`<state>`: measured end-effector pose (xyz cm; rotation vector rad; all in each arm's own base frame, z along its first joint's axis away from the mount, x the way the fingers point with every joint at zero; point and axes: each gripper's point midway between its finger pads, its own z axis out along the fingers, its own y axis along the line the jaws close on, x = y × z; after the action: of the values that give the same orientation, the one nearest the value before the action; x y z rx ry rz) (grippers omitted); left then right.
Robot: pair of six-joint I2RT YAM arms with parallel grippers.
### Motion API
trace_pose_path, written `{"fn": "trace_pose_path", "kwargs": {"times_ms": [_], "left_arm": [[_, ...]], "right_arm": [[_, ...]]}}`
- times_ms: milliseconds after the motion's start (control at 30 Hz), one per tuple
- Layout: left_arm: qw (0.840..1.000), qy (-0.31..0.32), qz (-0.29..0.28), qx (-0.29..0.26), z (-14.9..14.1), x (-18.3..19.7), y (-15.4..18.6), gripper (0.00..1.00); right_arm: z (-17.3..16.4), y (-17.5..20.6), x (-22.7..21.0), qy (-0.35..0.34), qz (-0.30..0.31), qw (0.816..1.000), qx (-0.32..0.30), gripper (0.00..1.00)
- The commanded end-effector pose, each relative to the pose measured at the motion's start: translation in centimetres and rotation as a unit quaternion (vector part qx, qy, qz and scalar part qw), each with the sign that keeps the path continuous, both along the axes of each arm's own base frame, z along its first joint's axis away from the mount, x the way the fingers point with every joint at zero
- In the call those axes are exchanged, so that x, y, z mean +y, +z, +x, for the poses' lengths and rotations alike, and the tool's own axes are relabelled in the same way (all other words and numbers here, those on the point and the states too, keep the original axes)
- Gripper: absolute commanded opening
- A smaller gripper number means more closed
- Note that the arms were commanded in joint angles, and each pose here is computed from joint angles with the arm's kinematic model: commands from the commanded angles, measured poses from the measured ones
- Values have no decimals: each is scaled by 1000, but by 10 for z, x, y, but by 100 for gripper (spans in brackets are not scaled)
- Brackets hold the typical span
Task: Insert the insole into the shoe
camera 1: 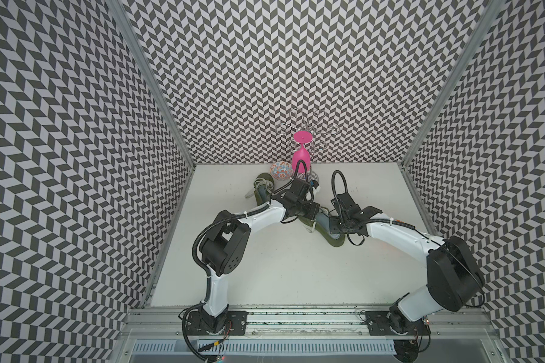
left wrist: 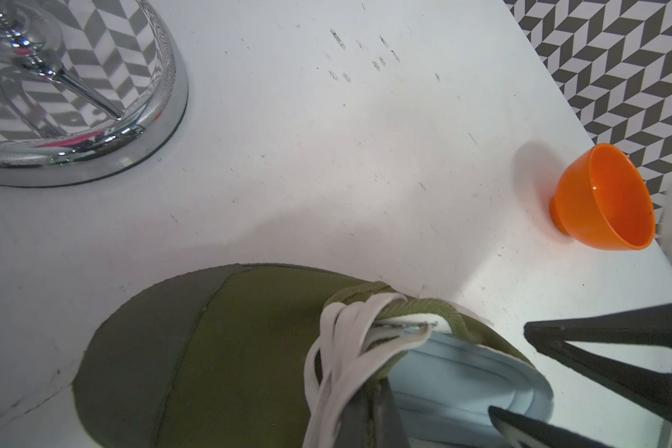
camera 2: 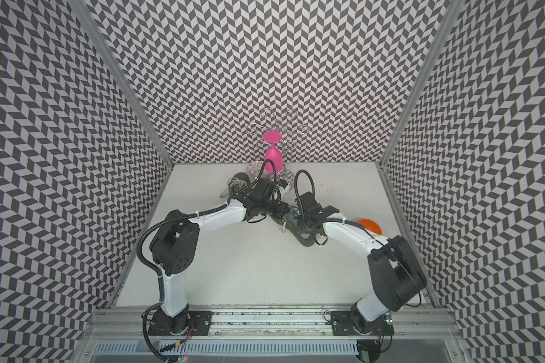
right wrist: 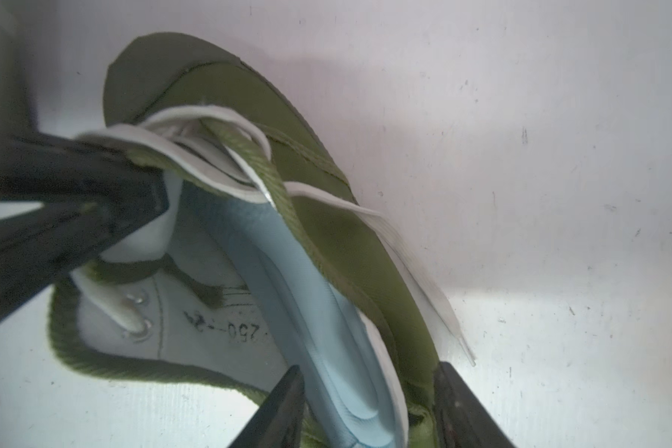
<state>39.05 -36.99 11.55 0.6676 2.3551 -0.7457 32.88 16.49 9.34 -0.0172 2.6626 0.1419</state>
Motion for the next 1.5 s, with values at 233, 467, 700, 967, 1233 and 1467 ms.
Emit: {"fn": "trace_pose_path", "kwargs": {"times_ms": [233, 467, 700, 967, 1233, 1467], "left_arm": [[999, 11, -10, -33, 16, -10, 23, 0], [999, 0, 1, -34, 12, -15, 17, 0], [999, -4, 9, -33, 11, -15, 13, 0], [999, -5, 7, -39, 12, -15, 17, 0], [999, -6, 6, -39, 13, -17, 20, 0], [1000, -16, -4, -13, 1, -28, 11, 0]], "right_arm": [[-12, -15, 3, 7, 51, 998, 24, 25], [4, -4, 11, -15, 90, 996, 9, 25], [21, 10, 1, -26, 64, 998, -8, 33], [15, -19, -2, -10, 51, 998, 29, 19], [8, -31, 8, -8, 80, 996, 47, 3], [14, -14, 28, 4, 129, 991, 42, 1]]}}
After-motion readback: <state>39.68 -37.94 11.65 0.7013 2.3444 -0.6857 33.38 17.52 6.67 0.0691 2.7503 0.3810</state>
